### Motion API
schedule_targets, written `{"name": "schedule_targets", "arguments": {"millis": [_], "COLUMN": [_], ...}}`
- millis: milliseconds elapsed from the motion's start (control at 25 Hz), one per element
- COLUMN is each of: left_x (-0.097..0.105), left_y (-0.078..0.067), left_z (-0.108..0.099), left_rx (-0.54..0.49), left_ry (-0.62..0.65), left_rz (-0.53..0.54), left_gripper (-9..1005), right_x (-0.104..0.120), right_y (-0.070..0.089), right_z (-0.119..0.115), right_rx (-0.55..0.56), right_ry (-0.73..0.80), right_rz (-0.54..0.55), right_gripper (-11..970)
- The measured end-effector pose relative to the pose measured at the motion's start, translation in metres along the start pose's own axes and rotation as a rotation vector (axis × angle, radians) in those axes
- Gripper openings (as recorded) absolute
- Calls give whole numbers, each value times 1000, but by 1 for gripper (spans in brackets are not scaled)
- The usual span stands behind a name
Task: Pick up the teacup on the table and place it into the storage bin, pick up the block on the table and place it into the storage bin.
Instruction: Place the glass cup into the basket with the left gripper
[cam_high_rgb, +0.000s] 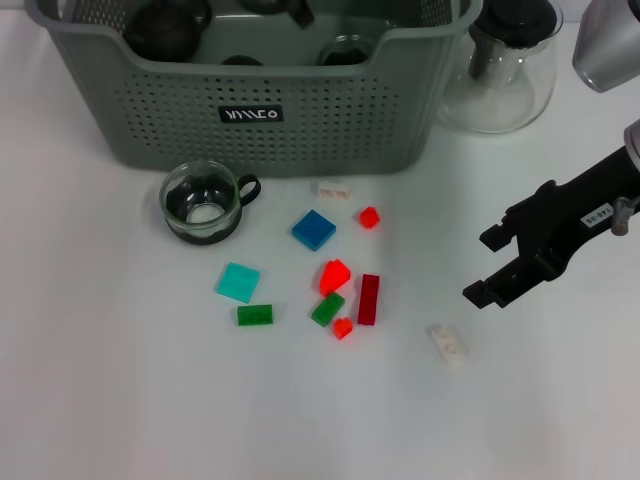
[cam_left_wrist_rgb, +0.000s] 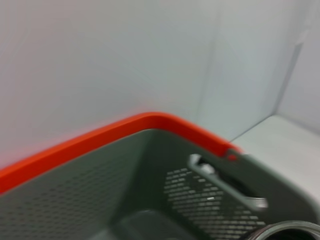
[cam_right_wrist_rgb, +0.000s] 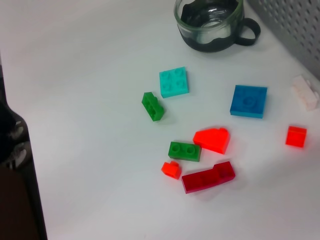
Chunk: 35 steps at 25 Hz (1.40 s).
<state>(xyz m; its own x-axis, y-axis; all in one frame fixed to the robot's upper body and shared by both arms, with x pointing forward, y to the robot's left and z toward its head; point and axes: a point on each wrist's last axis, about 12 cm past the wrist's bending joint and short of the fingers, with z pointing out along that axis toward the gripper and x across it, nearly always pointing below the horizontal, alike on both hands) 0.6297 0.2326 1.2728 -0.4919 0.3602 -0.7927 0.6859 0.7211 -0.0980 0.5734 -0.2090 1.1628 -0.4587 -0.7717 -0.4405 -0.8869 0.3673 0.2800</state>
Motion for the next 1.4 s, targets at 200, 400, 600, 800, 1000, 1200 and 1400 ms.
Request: {"name": "schedule_targets", "arguments": {"millis": [200, 400, 600, 800, 1000, 1200, 1400], "left_x": [-15, -18, -14, -5, -2, 1, 6], "left_y": [14, 20, 19, 18, 15, 12, 13], "left_z": [29, 48, 74, 95, 106, 112, 119], "left_rx": [-104, -186, -239, -252, -259, -271, -302], "left_ry": [54, 67, 98, 120, 118, 120, 139], "left_rz": [-11, -8, 9, 6, 9, 21, 29], "left_gripper": [50, 50, 49, 49, 50, 49, 49], "right_x": [-2, -2, -3, -4, -4, -3, -3], "right_y": [1, 1, 1, 1, 1, 1, 1], "right_z": [2, 1, 2, 2, 2, 2, 3], "right_rx": [-5, -5, -2, 0, -1, -2, 0], "right_ry": [4, 3, 7, 8, 8, 9, 9], "right_rz": [13, 20, 30, 32, 33, 34, 31], "right_gripper": [897, 897, 896, 896, 897, 897, 897]}}
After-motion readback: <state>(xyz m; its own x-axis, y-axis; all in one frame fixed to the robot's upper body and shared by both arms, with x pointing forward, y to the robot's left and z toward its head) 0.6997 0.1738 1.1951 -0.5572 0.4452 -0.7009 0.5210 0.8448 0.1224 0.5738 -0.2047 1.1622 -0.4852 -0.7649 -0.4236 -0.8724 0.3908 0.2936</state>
